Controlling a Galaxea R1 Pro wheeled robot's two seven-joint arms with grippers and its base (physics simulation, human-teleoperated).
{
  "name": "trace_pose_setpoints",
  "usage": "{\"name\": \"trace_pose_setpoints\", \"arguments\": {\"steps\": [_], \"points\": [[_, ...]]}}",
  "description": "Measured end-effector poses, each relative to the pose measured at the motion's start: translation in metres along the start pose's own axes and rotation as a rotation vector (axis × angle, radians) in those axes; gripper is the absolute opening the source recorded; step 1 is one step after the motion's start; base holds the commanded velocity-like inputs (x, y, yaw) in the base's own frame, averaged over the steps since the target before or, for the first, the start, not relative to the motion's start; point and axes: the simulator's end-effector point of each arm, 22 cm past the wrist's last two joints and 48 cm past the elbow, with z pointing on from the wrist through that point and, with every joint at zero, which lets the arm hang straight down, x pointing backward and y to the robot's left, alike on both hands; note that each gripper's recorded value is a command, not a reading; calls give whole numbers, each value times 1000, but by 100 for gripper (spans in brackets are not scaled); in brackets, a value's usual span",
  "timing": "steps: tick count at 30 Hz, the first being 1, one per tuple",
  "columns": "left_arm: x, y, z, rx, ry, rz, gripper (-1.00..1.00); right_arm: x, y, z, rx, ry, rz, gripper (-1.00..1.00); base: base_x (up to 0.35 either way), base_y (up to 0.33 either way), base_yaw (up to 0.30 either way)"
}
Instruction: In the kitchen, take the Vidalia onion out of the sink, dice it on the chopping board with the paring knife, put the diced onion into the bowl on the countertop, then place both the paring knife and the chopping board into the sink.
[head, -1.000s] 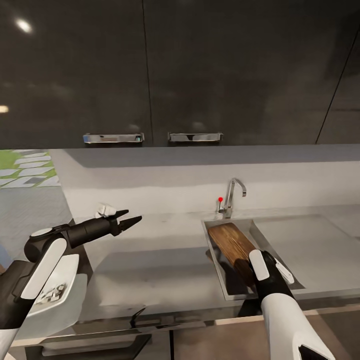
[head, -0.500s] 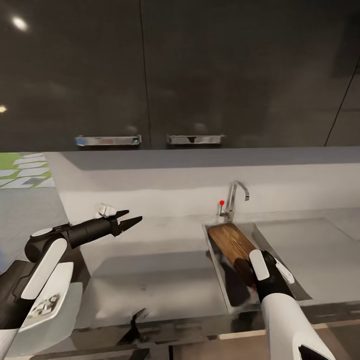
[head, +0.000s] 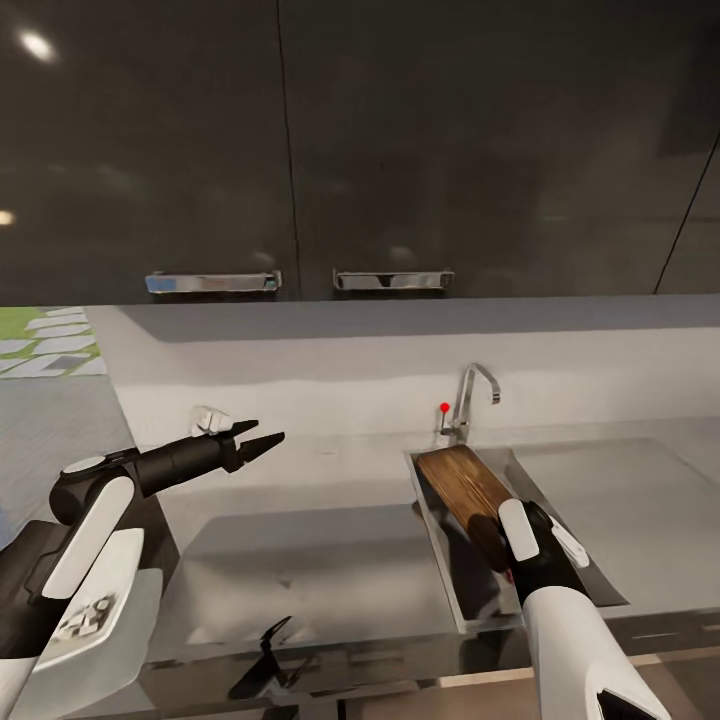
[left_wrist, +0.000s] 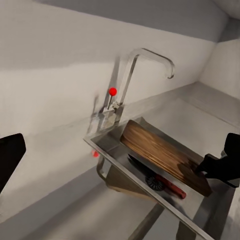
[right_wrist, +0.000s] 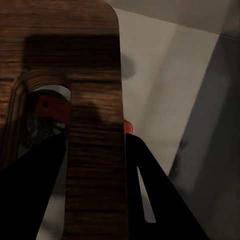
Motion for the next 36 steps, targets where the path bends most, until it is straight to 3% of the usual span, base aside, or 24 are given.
{"name": "trace_pose_setpoints", "arguments": {"steps": [13, 24, 36], "points": [[0, 0, 0, 0, 1, 0, 100, -1, -1, 1, 2, 1, 7, -100, 0, 0, 0], [0, 0, 0, 0, 1, 0, 100, -8, -11, 2, 36, -27, 58, -100, 0, 0, 0], [0, 0, 0, 0, 1, 0, 100, -7, -14, 3, 48, -22, 72, -100, 0, 0, 0]]}}
